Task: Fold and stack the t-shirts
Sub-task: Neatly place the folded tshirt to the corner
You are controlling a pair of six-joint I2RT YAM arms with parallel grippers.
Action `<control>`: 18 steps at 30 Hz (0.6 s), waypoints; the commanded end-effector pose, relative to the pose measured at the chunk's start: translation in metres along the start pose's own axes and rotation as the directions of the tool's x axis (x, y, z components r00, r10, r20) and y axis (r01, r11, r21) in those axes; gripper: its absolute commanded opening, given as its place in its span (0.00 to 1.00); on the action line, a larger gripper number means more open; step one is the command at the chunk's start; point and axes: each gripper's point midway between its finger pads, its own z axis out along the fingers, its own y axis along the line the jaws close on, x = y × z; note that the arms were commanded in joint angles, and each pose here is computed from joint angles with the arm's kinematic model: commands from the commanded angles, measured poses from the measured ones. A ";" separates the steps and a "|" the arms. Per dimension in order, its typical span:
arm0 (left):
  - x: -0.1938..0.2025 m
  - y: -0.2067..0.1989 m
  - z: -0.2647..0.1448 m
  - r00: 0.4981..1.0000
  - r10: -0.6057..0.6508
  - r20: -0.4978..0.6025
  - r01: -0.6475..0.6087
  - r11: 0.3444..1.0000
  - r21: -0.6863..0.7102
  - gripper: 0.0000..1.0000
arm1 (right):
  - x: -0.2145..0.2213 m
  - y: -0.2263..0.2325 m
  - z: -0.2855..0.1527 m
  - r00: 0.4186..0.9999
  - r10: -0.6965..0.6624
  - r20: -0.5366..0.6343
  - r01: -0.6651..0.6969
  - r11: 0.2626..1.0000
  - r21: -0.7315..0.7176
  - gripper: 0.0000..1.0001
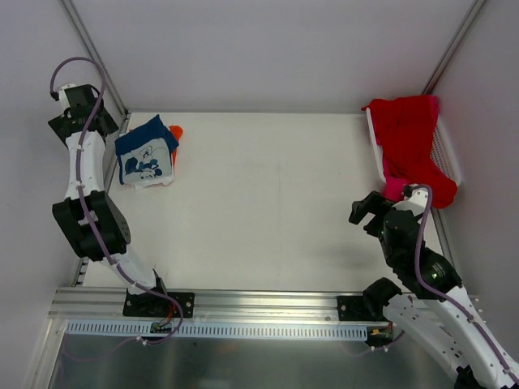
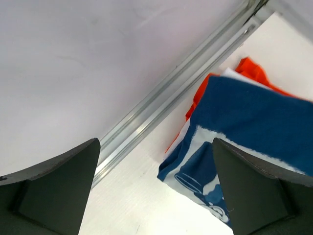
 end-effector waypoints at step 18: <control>0.057 0.003 -0.220 0.980 -0.102 0.172 0.007 0.877 0.481 0.99 | 0.007 0.048 0.007 0.996 -0.049 -0.075 0.034 0.982 -0.187 0.99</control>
